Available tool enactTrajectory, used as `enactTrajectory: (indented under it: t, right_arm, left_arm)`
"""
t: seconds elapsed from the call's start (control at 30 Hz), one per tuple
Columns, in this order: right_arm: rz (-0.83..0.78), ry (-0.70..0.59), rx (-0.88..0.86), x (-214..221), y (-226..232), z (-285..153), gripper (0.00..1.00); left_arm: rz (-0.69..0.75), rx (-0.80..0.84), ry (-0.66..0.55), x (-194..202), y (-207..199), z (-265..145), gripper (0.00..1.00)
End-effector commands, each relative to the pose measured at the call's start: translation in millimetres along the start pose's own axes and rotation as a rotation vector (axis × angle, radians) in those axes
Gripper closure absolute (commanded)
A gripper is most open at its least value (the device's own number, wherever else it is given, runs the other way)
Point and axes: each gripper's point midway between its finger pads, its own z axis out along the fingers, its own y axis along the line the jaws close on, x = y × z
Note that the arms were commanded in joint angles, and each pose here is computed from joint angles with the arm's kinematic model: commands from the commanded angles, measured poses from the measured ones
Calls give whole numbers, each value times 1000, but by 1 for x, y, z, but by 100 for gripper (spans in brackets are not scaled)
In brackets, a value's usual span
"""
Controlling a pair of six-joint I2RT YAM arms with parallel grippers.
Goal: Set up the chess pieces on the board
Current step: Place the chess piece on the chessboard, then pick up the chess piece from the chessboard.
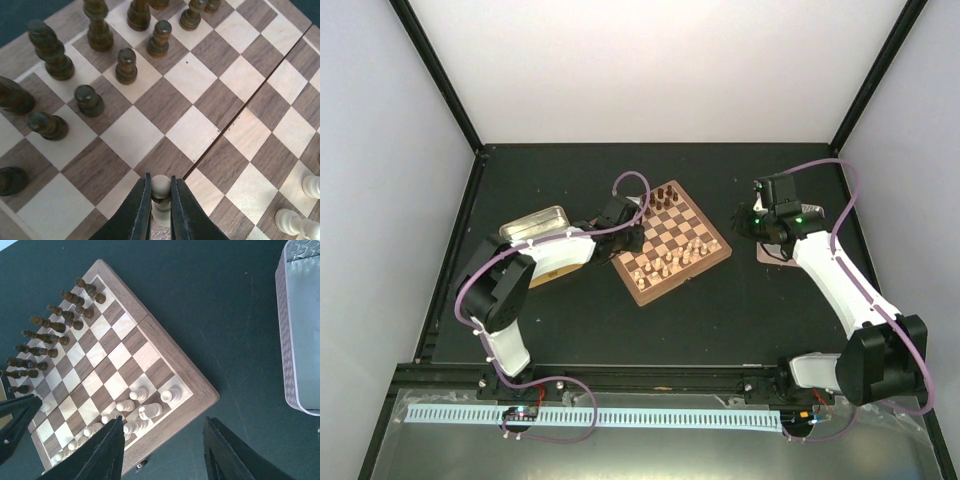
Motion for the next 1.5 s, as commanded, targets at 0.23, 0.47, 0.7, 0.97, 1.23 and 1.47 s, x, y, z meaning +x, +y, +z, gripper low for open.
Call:
enactTrajectory:
  t: [0.23, 0.47, 0.7, 0.97, 1.23, 1.47]
  right_arm:
    - [-1, -19, 25, -2, -6, -3, 55]
    - [-72, -14, -80, -12, 19, -5, 55]
    - [-305, 53, -185, -11, 82, 3, 44]
    - [-567, 248, -203, 38, 160, 56, 38]
    - [-712, 345, -113, 79, 190, 100, 43]
    - [-717, 404, -77, 96, 191, 129, 60]
  left_arm:
    - [78, 19, -48, -15, -14, -4, 67]
    - [64, 16, -42, -25, -13, -24, 60]
    - [-98, -10, -139, -55, 20, -72, 54]
    - [-366, -108, -190, -46, 105, -118, 52]
    - [-446, -152, -191, -18, 139, -134, 51]
    - [-465, -149, -179, -10, 146, -134, 51]
